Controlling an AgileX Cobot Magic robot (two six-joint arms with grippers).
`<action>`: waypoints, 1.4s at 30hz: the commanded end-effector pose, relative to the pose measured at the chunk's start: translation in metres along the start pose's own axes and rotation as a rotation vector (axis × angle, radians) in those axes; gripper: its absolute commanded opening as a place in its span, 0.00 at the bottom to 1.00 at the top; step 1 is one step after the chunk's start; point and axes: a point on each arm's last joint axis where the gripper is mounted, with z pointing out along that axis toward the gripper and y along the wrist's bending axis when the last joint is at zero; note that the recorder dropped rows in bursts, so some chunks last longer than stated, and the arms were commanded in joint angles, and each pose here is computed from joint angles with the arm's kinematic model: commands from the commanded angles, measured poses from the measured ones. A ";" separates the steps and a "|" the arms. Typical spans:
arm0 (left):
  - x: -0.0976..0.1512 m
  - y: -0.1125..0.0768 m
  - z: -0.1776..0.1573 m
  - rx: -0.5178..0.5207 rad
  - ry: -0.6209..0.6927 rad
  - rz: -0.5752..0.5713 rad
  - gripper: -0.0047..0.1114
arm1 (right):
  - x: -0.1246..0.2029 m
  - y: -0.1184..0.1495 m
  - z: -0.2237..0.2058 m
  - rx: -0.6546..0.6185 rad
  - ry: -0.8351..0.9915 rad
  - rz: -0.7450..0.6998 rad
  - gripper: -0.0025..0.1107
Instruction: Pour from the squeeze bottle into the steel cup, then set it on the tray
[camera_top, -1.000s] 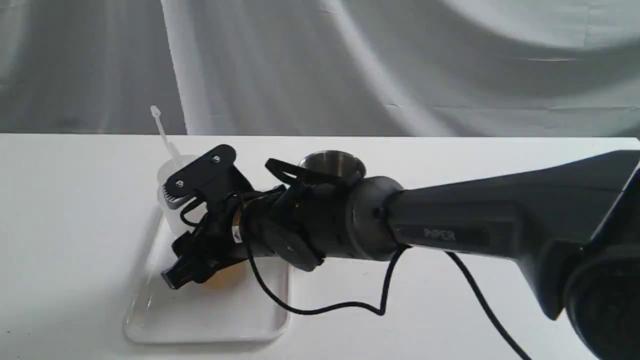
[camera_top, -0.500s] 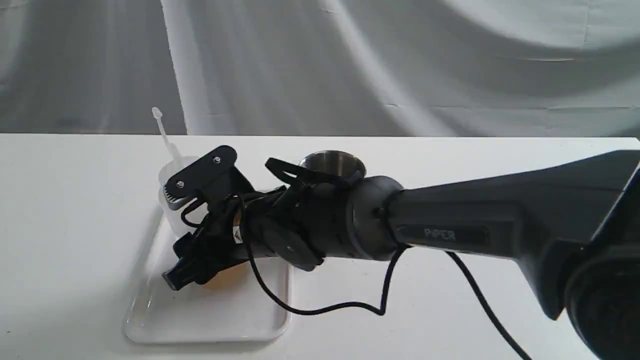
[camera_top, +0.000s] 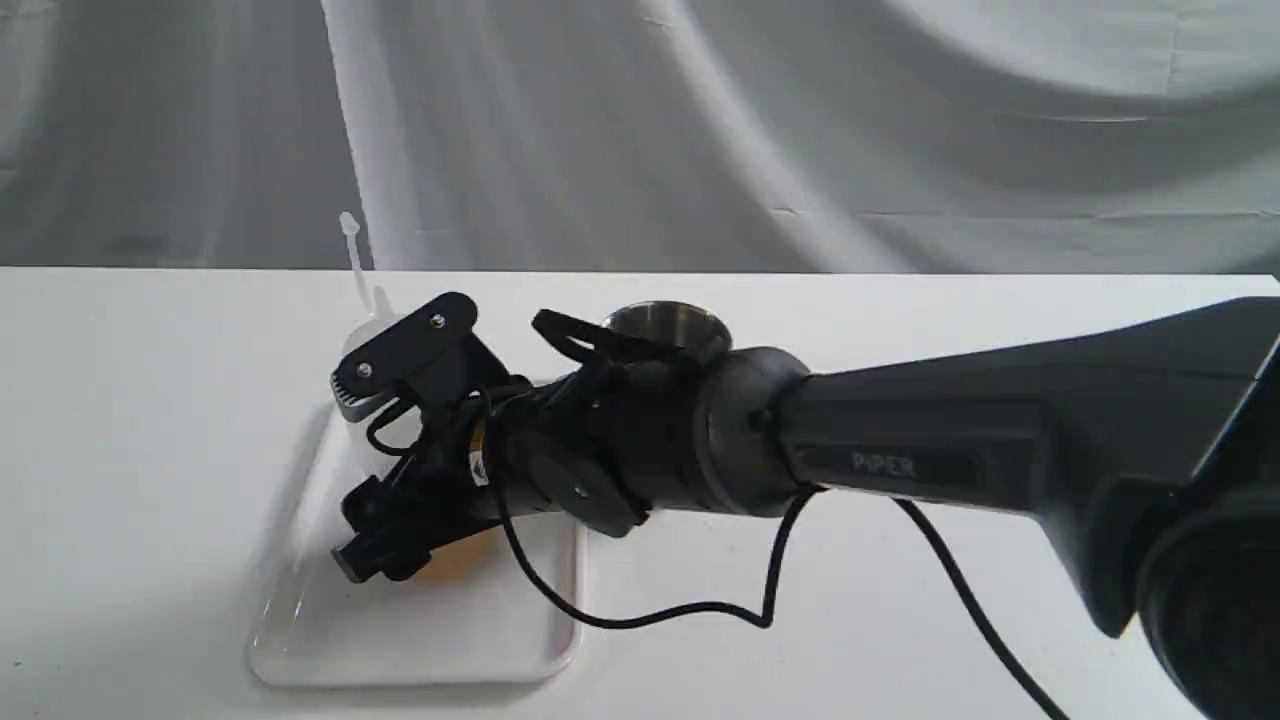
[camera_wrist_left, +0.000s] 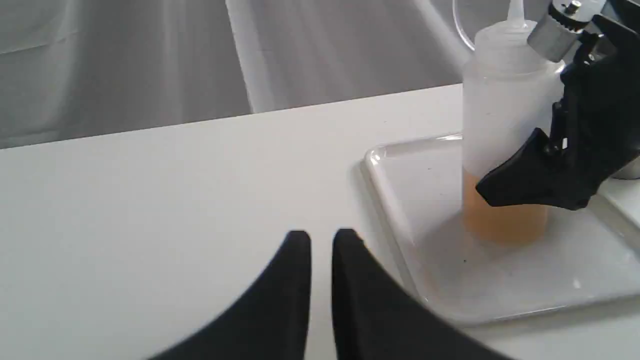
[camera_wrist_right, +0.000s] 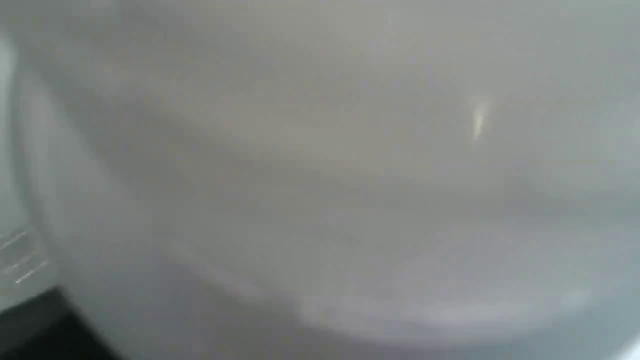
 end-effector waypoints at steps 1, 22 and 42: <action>0.001 0.000 0.000 0.002 -0.007 -0.001 0.11 | -0.008 0.000 -0.006 0.001 -0.019 -0.010 0.76; 0.001 0.000 0.000 0.002 -0.007 -0.001 0.11 | -0.068 -0.012 -0.093 0.047 -0.133 -0.016 0.79; 0.001 0.000 0.000 0.002 -0.007 -0.001 0.11 | -0.076 -0.005 -0.215 0.009 -0.326 0.114 0.61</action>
